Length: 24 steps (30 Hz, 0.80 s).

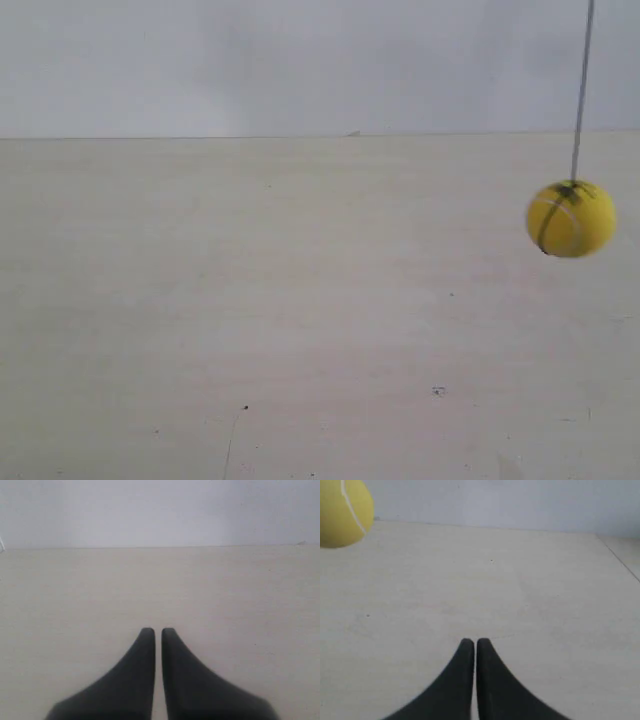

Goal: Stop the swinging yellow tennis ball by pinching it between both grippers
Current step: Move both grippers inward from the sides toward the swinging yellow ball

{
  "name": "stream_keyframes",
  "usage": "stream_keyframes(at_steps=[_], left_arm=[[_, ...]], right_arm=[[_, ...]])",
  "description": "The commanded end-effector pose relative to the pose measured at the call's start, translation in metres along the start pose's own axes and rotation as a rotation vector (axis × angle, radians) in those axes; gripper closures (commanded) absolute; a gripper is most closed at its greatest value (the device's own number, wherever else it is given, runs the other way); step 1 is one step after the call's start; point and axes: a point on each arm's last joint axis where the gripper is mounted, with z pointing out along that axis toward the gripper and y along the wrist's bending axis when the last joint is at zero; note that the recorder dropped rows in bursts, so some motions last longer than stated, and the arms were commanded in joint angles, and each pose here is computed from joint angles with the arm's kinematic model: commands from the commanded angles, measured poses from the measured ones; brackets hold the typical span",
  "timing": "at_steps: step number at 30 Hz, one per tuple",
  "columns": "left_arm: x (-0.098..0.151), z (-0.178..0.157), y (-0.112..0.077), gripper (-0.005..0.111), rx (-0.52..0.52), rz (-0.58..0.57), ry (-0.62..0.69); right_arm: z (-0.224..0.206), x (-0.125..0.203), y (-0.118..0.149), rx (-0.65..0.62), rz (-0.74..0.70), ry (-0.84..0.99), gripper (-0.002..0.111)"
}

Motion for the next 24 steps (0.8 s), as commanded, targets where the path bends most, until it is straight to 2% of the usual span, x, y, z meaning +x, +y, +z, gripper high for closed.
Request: stream_keyframes(at_steps=[1,6,11,14,17,21,24], left_arm=[[0.0,0.0,0.0,0.102,0.001,-0.012,-0.006],[-0.004,0.0,0.0,0.102,0.003,-0.012,-0.054],[-0.02,-0.002,-0.001,0.102,0.016,-0.032,-0.227],[-0.03,-0.005,-0.001,0.102,0.033,-0.106,-0.348],[-0.038,-0.008,-0.001,0.102,0.063,-0.219,-0.434],[-0.049,-0.015,-0.003,0.102,0.084,-0.186,-0.575],[-0.057,-0.016,-0.009,0.102,0.139,-0.116,-0.656]], right_arm=[[-0.001,-0.009,0.0,0.01,-0.107,-0.097,0.108],[-0.004,-0.024,-0.001,0.022,-0.113,-0.27,0.108],[-0.006,-0.031,-0.001,-0.008,0.087,-0.35,0.108],[-0.008,-0.035,-0.001,-0.036,0.219,-0.397,0.108],[-0.013,-0.045,-0.001,-0.06,0.259,-0.522,0.108],[-0.019,-0.055,-0.001,-0.118,0.384,-0.642,0.108],[-0.027,-0.064,0.0,-0.144,0.35,-0.778,0.108]])
